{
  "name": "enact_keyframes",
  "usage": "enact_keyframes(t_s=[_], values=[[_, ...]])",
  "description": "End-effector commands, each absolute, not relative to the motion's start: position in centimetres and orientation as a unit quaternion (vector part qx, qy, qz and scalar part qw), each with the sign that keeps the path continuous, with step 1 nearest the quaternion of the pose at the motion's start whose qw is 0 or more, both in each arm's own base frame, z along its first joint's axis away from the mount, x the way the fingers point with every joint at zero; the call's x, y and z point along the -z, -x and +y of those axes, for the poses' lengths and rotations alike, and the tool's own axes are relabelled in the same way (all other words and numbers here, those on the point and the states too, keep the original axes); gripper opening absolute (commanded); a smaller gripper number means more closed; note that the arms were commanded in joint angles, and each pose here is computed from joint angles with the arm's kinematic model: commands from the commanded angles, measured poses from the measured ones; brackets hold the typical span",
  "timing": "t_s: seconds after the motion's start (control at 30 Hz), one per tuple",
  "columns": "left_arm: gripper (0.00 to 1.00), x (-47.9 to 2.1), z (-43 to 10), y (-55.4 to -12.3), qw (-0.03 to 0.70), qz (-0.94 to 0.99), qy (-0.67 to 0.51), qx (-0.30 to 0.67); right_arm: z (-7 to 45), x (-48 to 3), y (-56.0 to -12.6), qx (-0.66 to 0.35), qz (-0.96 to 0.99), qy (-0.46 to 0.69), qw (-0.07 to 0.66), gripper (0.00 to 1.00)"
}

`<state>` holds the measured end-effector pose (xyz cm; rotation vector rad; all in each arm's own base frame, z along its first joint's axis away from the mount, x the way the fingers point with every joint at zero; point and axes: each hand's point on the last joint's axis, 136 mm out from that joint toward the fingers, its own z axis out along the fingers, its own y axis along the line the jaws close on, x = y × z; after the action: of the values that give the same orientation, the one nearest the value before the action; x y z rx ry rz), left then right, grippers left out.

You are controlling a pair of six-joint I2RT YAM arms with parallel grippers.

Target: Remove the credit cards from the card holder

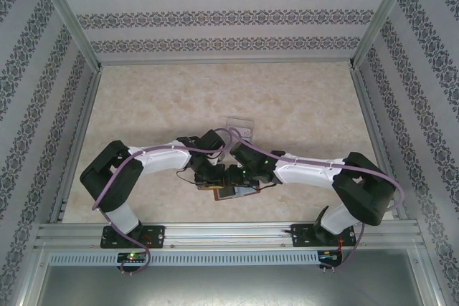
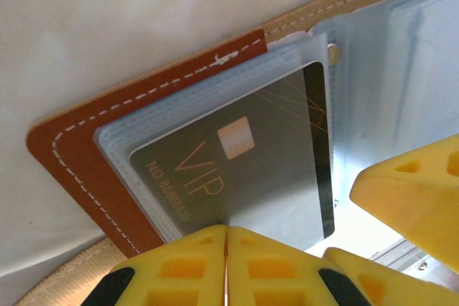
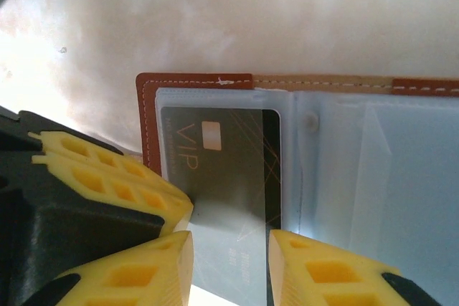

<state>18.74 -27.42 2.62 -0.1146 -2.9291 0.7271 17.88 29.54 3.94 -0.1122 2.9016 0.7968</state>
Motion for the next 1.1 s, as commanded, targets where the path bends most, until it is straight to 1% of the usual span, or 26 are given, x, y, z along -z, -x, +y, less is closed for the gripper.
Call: enact_keyframes(t_s=[0.0, 0.27, 0.37, 0.67, 0.97, 1.07], values=[[0.1, -2.5, -27.2, -18.4, 0.062, -0.971, 0.048, -0.227, 29.9, -3.4, -18.0, -0.269, 0.961, 0.035, 0.057, 0.35], [0.1, -2.6, -27.3, -18.5, 0.062, -0.971, 0.048, -0.228, 29.9, -2.6, -18.0, -0.264, 0.962, 0.037, 0.05, 0.23], [0.1, -2.5, -27.2, -18.4, 0.063, -0.971, 0.048, -0.226, 29.8, -2.4, -17.9, -0.259, 0.964, 0.037, 0.048, 0.16], [0.1, -2.6, -27.2, -18.5, 0.062, -0.971, 0.049, -0.225, 28.9, -2.8, -18.3, -0.25, 0.966, 0.03, 0.064, 0.14], [0.1, -2.6, -27.2, -18.5, 0.063, -0.971, 0.051, -0.224, 29.0, -1.9, -18.2, -0.24, 0.969, 0.03, 0.049, 0.16], [0.1, -2.6, -27.3, -18.5, 0.062, -0.971, 0.051, -0.224, 28.5, -1.7, -18.2, -0.227, 0.972, 0.029, 0.051, 0.2]])
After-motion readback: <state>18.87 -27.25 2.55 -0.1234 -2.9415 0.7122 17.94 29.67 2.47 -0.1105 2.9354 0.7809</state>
